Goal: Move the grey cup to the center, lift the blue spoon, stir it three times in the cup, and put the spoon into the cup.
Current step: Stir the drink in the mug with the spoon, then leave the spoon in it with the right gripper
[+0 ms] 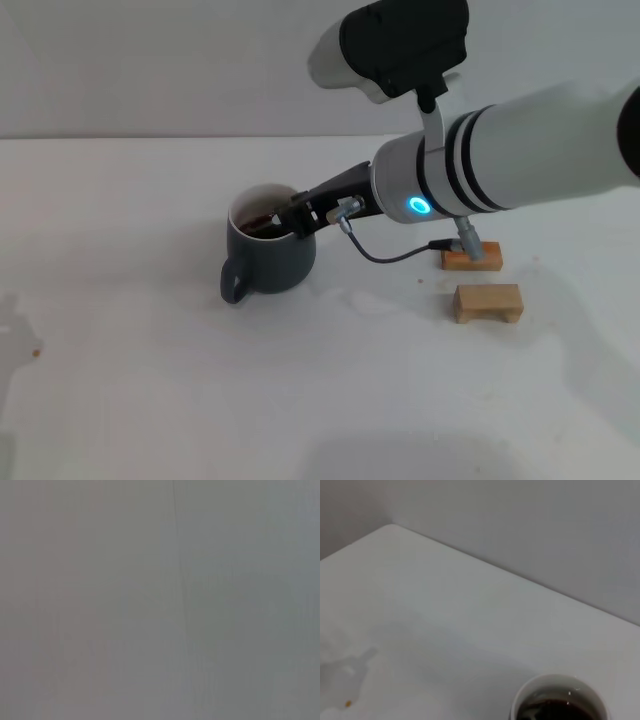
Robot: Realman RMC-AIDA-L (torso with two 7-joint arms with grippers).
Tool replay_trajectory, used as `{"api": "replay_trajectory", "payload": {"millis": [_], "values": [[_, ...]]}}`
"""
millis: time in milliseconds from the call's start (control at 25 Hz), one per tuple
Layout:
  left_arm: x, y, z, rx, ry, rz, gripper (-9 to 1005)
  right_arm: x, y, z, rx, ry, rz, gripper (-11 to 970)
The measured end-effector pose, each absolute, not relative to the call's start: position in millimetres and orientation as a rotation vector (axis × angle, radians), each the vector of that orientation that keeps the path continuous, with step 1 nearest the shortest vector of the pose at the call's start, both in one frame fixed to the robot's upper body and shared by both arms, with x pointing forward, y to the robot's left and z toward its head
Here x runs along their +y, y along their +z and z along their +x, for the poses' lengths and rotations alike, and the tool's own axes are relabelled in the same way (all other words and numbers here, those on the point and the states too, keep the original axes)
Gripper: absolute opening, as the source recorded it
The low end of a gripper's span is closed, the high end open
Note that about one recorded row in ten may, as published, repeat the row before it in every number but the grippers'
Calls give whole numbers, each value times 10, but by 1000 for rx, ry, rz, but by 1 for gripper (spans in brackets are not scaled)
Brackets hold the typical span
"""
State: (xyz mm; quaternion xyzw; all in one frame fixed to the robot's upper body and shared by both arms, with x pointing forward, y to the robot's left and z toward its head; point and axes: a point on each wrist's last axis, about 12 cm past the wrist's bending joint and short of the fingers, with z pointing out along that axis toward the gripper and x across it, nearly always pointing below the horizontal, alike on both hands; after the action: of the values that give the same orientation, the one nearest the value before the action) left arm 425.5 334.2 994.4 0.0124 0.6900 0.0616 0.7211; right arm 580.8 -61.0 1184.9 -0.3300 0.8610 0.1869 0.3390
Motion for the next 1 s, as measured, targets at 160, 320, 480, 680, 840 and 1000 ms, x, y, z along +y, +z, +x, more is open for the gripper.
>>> {"api": "replay_trajectory", "payload": {"millis": [160,320,480,680,840,1000], "values": [[3350,9943,4255,1526,139,29,-1,-599,11825,5875,2228,481,-842,163],[3356,9943,4256,1526,142,29,-1,-611,11824,5945,2209,478,-816,163],[3363,9948,4274,1525,145,33,-1,-614,11836,5970,2198,470,-812,163],[3359,9943,4296,1532,143,36,-1,-651,11855,5995,2197,466,-795,163],[3358,9939,4300,1537,142,36,-1,-683,11838,5985,2211,464,-789,163],[3357,9938,4300,1537,142,36,-1,-729,11822,5967,2233,462,-782,163]]}}
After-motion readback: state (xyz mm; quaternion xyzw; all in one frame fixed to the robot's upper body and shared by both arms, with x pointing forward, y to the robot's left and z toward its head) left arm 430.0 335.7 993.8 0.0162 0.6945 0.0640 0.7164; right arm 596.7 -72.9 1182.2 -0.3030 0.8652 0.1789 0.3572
